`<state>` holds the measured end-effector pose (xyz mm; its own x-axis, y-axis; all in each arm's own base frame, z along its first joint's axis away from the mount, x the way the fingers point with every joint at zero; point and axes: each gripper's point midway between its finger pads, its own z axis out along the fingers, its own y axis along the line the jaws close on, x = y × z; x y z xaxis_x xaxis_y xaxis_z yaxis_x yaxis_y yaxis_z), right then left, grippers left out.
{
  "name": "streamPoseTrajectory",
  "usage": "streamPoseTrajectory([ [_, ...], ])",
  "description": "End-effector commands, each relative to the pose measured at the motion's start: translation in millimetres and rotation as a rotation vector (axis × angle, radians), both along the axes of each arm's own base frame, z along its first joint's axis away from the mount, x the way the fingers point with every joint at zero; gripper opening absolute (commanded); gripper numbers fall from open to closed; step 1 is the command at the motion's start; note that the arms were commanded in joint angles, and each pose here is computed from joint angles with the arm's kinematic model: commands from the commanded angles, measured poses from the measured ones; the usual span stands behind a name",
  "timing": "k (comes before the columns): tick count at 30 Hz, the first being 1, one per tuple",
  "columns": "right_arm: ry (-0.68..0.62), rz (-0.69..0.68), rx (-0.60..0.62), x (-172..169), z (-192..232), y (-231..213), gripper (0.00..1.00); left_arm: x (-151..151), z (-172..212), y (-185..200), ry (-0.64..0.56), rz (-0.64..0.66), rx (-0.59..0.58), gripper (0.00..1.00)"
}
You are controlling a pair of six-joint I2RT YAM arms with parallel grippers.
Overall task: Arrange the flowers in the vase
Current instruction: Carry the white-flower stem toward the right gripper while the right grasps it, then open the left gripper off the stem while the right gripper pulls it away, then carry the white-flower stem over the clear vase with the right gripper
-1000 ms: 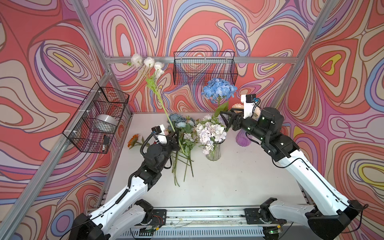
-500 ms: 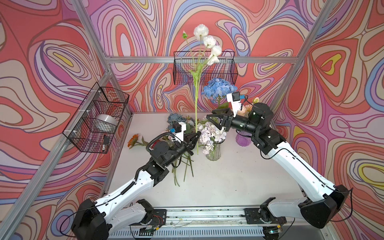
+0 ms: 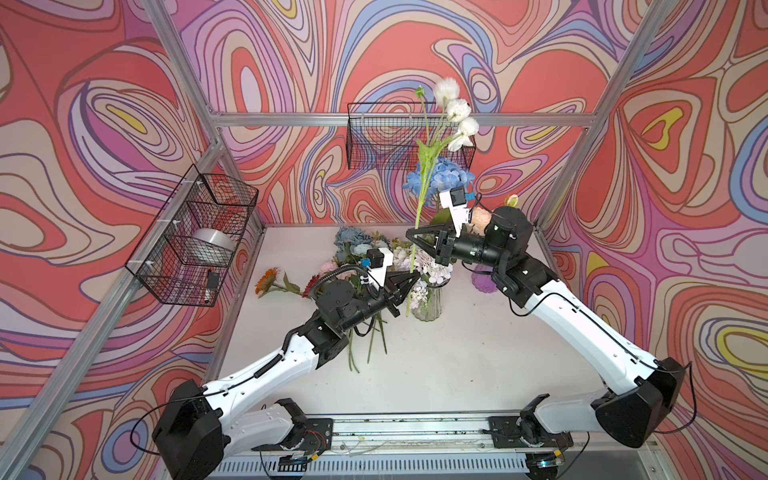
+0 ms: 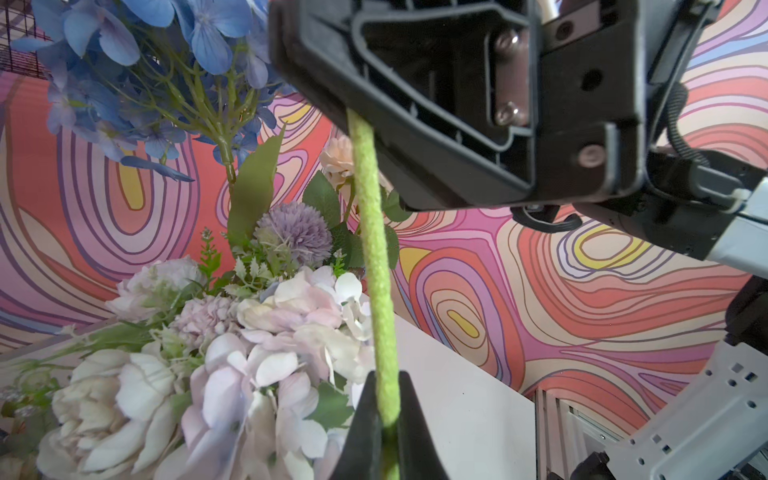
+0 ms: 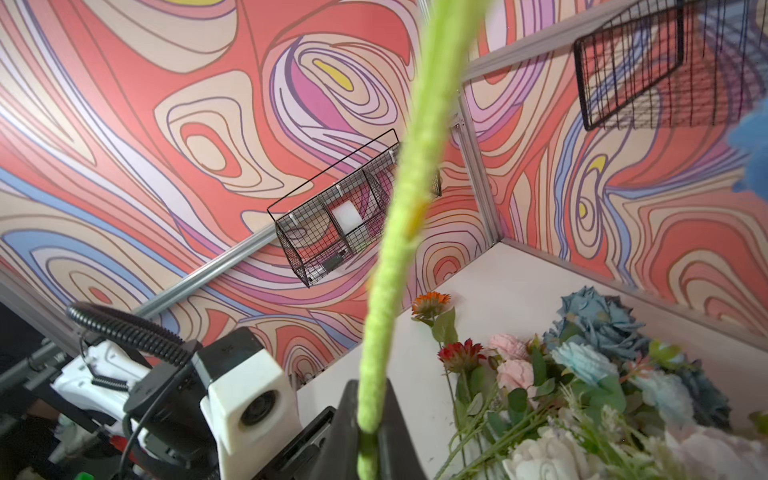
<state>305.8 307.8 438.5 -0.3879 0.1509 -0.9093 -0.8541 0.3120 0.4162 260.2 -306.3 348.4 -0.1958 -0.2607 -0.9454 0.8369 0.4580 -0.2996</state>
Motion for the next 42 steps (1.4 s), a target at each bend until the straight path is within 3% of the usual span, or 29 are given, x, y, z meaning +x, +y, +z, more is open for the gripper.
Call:
streamPoseTrajectory([
  [1, -0.007, -0.028, -0.011, 4, -4, -4, 0.00, -10, 23, -2, -0.068, -0.029, -0.039, 0.10],
  [4, 0.000, -0.026, -0.022, -1, -6, -6, 0.00, -5, 24, 10, -0.044, 0.038, -0.067, 0.85],
  [5, 0.003, -0.026, -0.027, -3, -6, -8, 0.00, -2, 24, 17, -0.033, 0.075, -0.075, 0.99],
  [10, 0.008, -0.036, -0.067, -24, -10, -22, 0.00, 18, 5, 71, 0.025, 0.384, -0.067, 1.00],
  [14, 0.017, -0.131, -0.143, -33, -26, -44, 0.00, 40, -43, 135, 0.204, 0.734, 0.007, 1.00],
  [16, 0.018, -0.221, -0.198, -31, -37, -59, 0.00, 44, -67, 151, 0.282, 0.801, 0.029, 1.00],
  [22, 0.022, -0.660, -0.342, 7, -57, -125, 0.00, 53, -116, 157, 0.432, 0.793, 0.002, 1.00],
  [26, -0.059, -0.837, -0.332, 27, -42, -148, 0.00, 61, -128, 147, 0.459, 0.772, 0.029, 1.00],
  [36, -0.283, -0.904, -0.091, 26, 31, -153, 0.00, 71, -140, 138, 0.493, 0.747, 0.064, 1.00],
  [42, -0.325, -0.881, 0.012, 16, 35, -153, 0.00, 72, -143, 141, 0.503, 0.751, 0.057, 1.00],
])
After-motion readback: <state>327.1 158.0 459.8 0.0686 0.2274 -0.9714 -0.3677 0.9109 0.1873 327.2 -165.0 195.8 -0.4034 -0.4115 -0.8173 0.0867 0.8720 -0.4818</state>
